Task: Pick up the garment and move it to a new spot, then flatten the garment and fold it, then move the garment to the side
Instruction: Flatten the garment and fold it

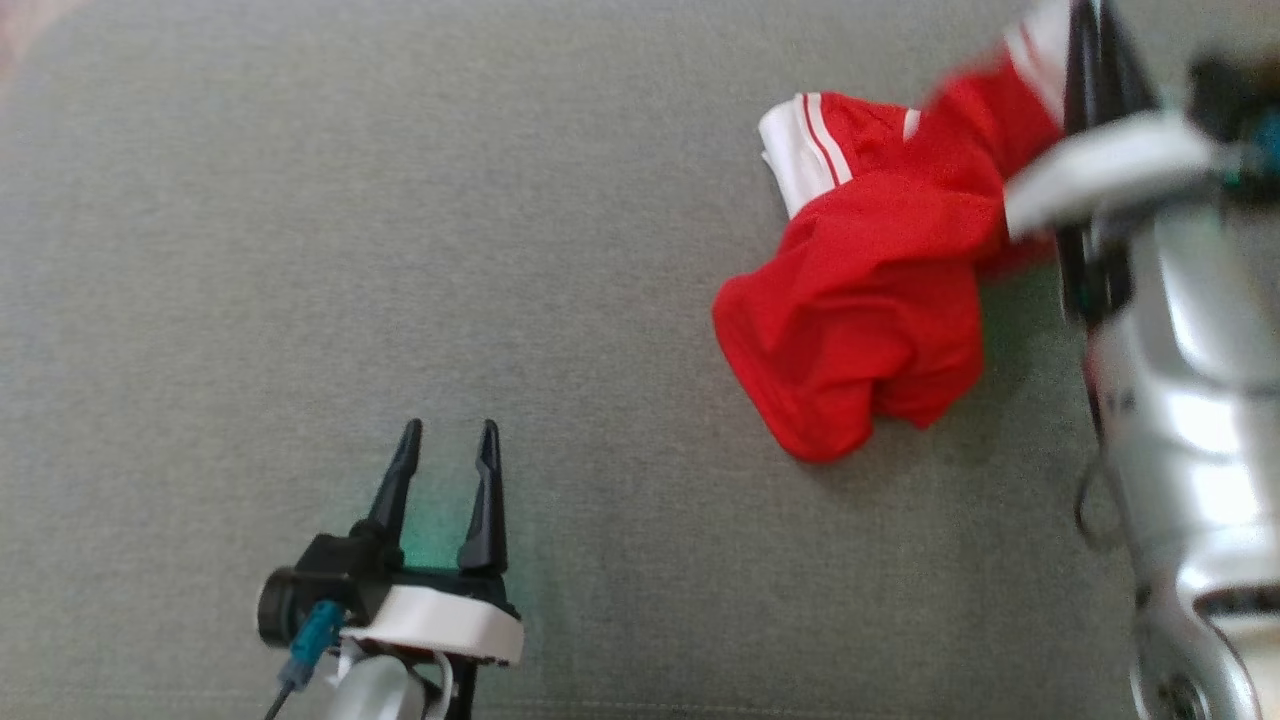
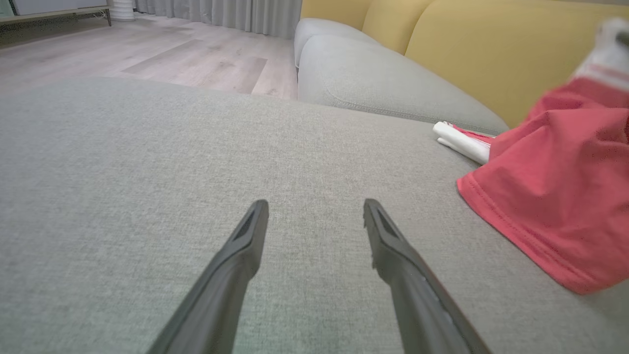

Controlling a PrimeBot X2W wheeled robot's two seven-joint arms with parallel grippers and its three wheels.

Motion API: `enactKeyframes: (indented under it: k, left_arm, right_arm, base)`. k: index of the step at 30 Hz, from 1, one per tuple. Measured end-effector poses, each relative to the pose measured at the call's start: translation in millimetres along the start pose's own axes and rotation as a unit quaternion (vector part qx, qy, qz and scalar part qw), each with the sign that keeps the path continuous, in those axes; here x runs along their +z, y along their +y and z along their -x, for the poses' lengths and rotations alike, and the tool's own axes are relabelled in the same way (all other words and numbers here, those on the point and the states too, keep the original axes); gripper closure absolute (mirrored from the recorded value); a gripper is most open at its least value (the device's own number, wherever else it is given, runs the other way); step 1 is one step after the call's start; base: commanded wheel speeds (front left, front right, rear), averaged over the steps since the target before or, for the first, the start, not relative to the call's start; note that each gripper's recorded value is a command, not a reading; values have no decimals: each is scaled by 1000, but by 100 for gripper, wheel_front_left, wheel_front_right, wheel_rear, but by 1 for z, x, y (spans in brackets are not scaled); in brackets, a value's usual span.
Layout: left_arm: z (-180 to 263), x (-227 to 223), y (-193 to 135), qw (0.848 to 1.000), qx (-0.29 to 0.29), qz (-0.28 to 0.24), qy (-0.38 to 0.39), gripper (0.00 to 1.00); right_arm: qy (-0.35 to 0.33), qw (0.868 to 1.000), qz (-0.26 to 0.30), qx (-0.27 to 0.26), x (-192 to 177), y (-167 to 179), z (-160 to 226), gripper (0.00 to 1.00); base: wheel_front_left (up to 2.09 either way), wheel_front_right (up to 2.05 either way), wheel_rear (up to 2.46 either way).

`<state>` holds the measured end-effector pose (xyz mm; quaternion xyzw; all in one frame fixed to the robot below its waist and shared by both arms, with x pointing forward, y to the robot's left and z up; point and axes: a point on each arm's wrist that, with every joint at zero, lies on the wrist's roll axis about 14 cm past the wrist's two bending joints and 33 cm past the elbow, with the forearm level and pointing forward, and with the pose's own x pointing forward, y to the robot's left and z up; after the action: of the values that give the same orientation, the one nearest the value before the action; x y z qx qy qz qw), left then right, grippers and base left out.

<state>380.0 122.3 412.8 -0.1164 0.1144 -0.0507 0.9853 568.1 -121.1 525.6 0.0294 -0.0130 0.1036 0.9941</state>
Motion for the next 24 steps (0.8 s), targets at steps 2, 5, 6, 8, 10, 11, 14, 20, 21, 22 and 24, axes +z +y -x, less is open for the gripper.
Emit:
enactKeyframes:
  k: [2,5,6,8,10,11,14,20,21,22,24]
  left_arm:
    - [5,3,-1,1000,-1,9,-5,0]
    - [15,7,0,1000,4,14,-11,0]
    - [19,7,1,1000,7,16,-13,0]
    - [29,7,7,999,21,24,-15,0]
    - [42,3,14,999,37,31,-12,0]
    - [49,1,17,998,45,34,-10,0]
    - [66,-3,28,997,71,38,-10,0]
    - [85,-7,41,994,100,44,-12,0]
    - [87,-9,43,994,104,45,-11,0]
    - [87,-10,44,993,106,45,-9,0]
    - [84,-12,43,994,102,44,-5,0]
  right_arm:
    - [-77,996,6,43,60,31,-16,100]
    - [-163,981,7,103,132,80,-27,100]
    - [-183,976,8,121,150,96,-28,100]
    - [-212,965,14,152,177,124,-29,100]
    - [-239,955,13,173,203,146,-28,100]
    - [-253,950,15,181,216,155,-27,100]
    - [-299,935,8,190,260,172,-24,100]
    - [-369,914,-14,169,324,168,-9,100]
    - [-376,912,-17,161,330,161,-7,100]
    - [-380,912,-18,151,332,153,-6,100]
    - [-372,918,-19,134,323,137,-7,100]
  base:
    - [0,0,0]
    - [0,0,0]
    - [0,0,0]
    - [0,0,0]
    - [0,0,0]
    - [0,0,0]
    - [0,0,0]
    - [0,0,0]
    - [0,0,0]
    - [0,0,0]
    - [0,0,0]
